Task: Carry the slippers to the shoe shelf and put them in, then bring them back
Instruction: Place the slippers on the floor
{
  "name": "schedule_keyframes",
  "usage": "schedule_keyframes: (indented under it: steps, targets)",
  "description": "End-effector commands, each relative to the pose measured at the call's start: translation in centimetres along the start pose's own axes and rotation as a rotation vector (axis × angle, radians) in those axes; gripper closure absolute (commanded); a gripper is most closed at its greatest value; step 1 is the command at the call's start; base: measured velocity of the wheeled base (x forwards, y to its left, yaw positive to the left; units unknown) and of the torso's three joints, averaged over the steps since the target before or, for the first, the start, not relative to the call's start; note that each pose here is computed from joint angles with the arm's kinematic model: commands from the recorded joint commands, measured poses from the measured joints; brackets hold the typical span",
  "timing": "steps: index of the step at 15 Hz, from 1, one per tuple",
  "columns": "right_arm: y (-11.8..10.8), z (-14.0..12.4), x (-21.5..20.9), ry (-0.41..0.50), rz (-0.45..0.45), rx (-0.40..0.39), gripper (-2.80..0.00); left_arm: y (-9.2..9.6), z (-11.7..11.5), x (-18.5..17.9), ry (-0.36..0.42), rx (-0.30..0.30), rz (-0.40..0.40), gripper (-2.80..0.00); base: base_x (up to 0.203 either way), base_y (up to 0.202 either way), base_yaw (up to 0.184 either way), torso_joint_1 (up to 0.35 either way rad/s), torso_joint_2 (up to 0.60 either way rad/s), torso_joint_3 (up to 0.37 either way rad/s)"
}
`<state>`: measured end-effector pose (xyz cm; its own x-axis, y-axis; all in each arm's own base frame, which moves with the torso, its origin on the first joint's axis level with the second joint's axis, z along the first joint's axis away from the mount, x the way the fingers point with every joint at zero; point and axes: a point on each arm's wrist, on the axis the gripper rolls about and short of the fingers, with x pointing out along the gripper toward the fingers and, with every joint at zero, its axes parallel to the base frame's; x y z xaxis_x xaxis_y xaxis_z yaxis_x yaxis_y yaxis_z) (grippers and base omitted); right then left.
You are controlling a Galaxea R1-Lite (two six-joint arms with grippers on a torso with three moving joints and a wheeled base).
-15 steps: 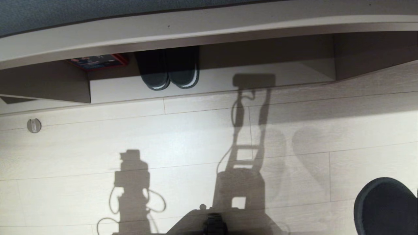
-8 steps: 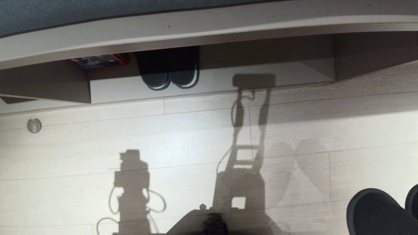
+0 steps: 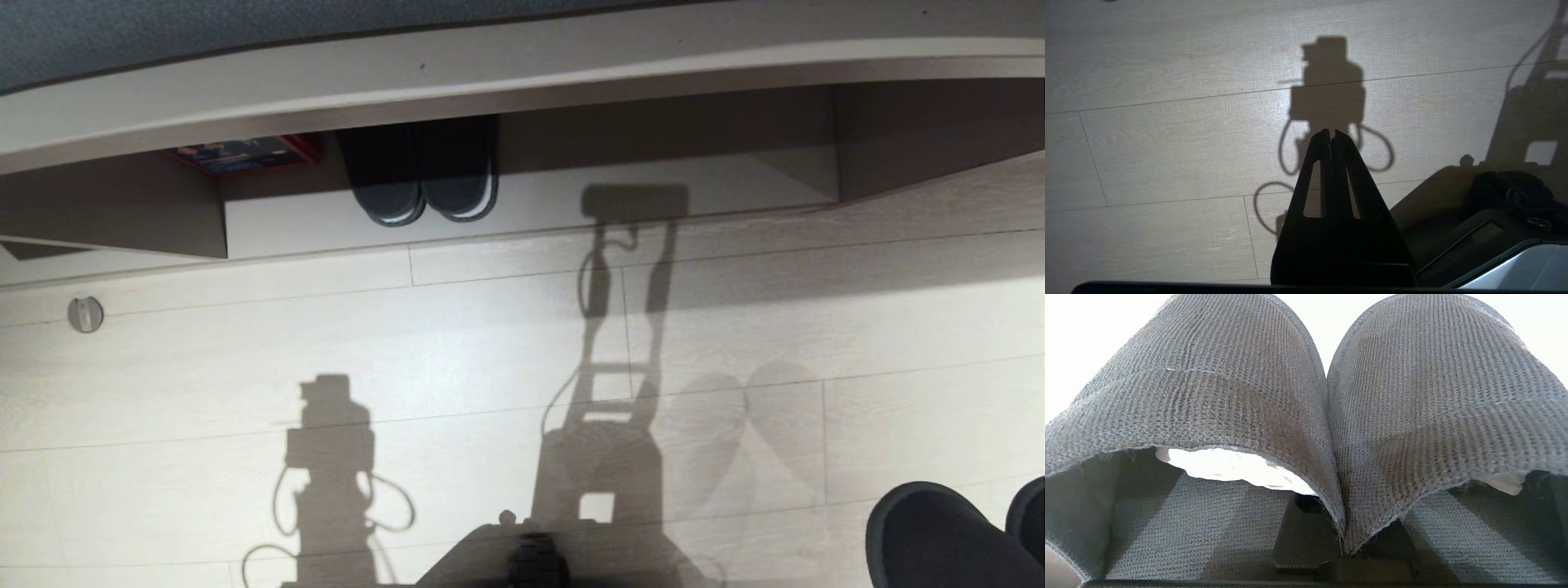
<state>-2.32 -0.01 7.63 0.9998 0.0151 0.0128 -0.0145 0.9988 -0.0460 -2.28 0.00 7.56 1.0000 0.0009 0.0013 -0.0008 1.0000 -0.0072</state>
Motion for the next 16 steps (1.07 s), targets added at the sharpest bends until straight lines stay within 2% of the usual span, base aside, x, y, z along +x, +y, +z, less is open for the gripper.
schedule_keyframes:
  steps: [1,8,16]
  targets:
    - [0.00,-0.03,0.04,0.008,0.002,-0.001,0.00,0.00,0.00,0.00,0.000,0.000,0.001,0.00,0.000,0.000,0.000,0.000,0.00,0.000]
    - [0.00,-0.03,0.04,0.008,-0.001,-0.001,0.00,0.00,0.00,0.00,0.000,-0.002,0.000,0.00,0.000,0.000,0.000,-0.001,0.00,0.005]
    - [-0.01,-0.03,0.04,0.008,-0.002,0.003,0.00,0.00,0.00,0.00,0.000,-0.002,0.001,0.00,0.000,0.000,0.000,0.001,0.00,0.186]
